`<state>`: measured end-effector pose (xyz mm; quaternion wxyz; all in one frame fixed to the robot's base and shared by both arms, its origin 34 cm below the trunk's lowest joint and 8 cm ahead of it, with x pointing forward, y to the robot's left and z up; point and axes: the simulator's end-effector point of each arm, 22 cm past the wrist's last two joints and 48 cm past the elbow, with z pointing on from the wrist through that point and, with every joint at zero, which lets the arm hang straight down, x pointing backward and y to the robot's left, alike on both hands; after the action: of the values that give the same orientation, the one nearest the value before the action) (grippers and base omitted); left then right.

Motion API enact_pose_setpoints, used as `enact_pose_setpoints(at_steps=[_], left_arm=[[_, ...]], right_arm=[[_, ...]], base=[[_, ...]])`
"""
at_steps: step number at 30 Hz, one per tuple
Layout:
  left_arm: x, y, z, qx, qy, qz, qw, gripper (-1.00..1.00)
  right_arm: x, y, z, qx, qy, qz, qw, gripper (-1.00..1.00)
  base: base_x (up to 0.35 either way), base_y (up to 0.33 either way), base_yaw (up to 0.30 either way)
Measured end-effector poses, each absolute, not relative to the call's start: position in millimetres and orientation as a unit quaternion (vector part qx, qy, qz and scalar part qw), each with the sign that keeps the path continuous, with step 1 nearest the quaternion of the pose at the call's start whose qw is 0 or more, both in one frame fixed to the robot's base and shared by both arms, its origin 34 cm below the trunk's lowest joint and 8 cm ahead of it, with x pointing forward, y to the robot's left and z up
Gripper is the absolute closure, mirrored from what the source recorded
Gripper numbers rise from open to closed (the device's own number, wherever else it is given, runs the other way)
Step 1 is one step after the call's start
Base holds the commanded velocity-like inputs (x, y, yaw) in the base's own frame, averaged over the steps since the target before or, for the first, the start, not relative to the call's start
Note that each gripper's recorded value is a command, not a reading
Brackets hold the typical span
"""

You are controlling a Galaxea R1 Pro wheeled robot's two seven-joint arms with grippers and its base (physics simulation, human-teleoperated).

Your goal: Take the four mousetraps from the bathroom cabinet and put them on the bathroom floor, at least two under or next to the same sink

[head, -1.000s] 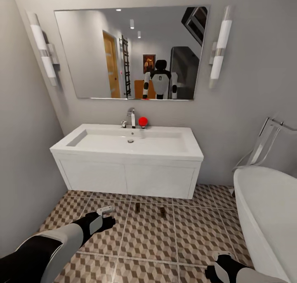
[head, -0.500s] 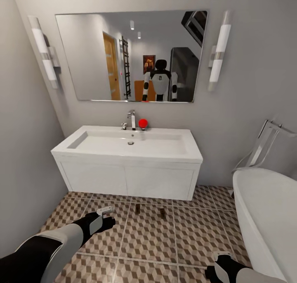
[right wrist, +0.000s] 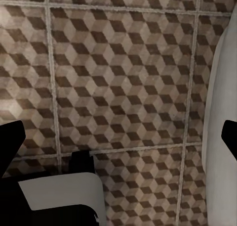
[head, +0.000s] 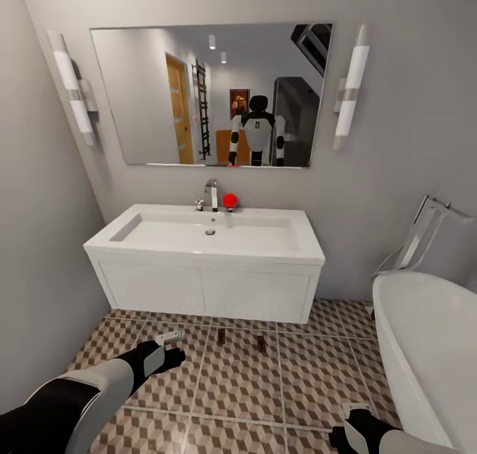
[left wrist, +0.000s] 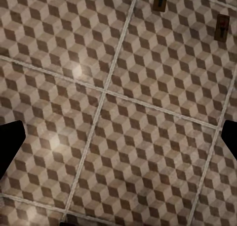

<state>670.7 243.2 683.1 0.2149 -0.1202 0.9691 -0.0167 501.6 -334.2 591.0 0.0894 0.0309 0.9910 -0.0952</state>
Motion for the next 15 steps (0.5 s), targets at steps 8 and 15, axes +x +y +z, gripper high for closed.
enact_pose_setpoints(at_steps=[8, 15], left_arm=[[669, 243, 694, -0.12, 0.969, -0.017, 0.215, -1.0], [668, 243, 703, -0.12, 0.969, -0.017, 0.215, -1.0]], right_arm=[[500, -334, 602, 0.031, 0.991, -0.095, 0.089, -1.0], [499, -334, 610, 0.031, 0.991, -0.095, 0.089, -1.0]], base=[[0.0, 0.0, 0.0], [0.0, 0.0, 0.0]])
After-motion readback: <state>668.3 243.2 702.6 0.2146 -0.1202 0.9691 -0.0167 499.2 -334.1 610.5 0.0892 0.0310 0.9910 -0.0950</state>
